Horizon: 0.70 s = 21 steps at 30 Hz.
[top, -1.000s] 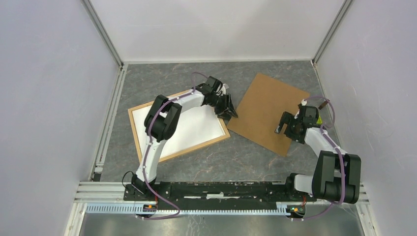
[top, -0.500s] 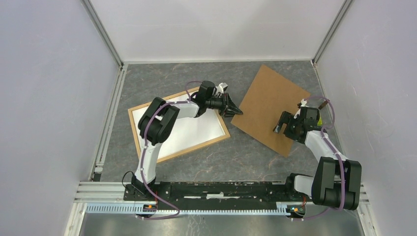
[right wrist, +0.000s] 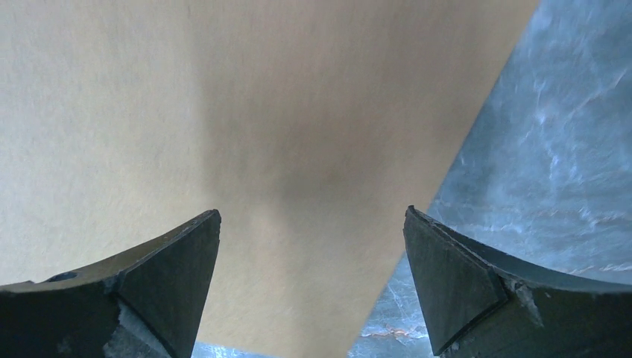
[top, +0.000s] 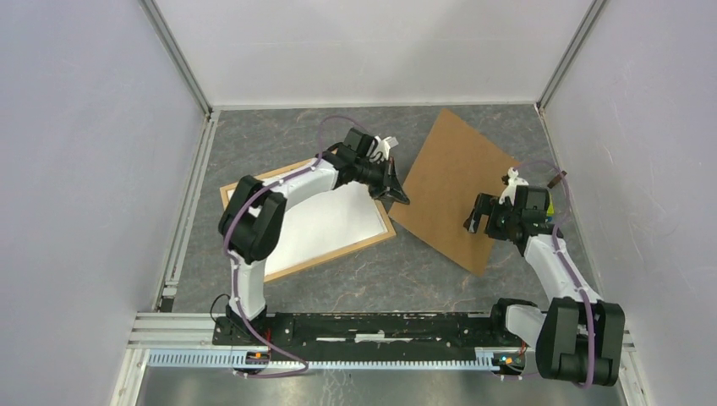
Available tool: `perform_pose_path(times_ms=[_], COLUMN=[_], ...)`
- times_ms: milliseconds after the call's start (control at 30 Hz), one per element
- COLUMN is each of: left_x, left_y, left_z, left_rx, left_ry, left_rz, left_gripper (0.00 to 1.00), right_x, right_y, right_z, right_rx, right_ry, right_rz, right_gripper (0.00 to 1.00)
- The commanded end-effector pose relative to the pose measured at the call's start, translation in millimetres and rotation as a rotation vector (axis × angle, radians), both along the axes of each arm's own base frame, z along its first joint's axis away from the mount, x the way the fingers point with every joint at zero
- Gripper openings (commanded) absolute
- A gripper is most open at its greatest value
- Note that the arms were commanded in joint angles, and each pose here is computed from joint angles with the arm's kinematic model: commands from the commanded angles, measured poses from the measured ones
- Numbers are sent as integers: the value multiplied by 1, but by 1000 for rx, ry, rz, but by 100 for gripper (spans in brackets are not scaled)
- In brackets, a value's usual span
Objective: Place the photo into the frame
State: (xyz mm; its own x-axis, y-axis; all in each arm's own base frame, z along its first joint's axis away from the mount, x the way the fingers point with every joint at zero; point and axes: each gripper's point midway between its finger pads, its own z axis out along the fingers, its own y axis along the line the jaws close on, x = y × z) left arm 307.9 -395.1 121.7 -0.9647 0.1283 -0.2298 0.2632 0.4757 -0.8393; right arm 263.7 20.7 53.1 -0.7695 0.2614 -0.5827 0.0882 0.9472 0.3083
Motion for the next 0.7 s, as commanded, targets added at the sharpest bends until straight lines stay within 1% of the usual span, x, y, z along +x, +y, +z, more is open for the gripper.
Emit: perform_pose_path(times_ms=[0,67,167,300,367,467,567,667], left_x=[-25,-31,-43,-61,-65,-80,-95,-108], left_y=[51,72,101,131,146,160,171,182], left_z=[28,38,57,80,90,107,126,138], left_rx=[178,245,325,381,419,410,382,356], left_ry=[-283,-373,-470,-584,-646,-747,-870,-962], left_rz=[-148,-152,-163,-194,-186,-203,-223,-224], left_gripper=[2,2,2,2,2,2,2,2], right_x=[37,48,62,78,84,88,88,84], right_y=[5,20,43,64,74,83,90,101], right_z=[70,96,137,191,216,249,265,273], right_rx=[-78,-60,-31,-4,11,-23,-70,-63], right_ry=[-242,-327,-446,-576,-664,-793,-852,-901], right_rz=[111,174,285,408,463,571,684,785], right_gripper=[98,98,98,98,98,98,98,98])
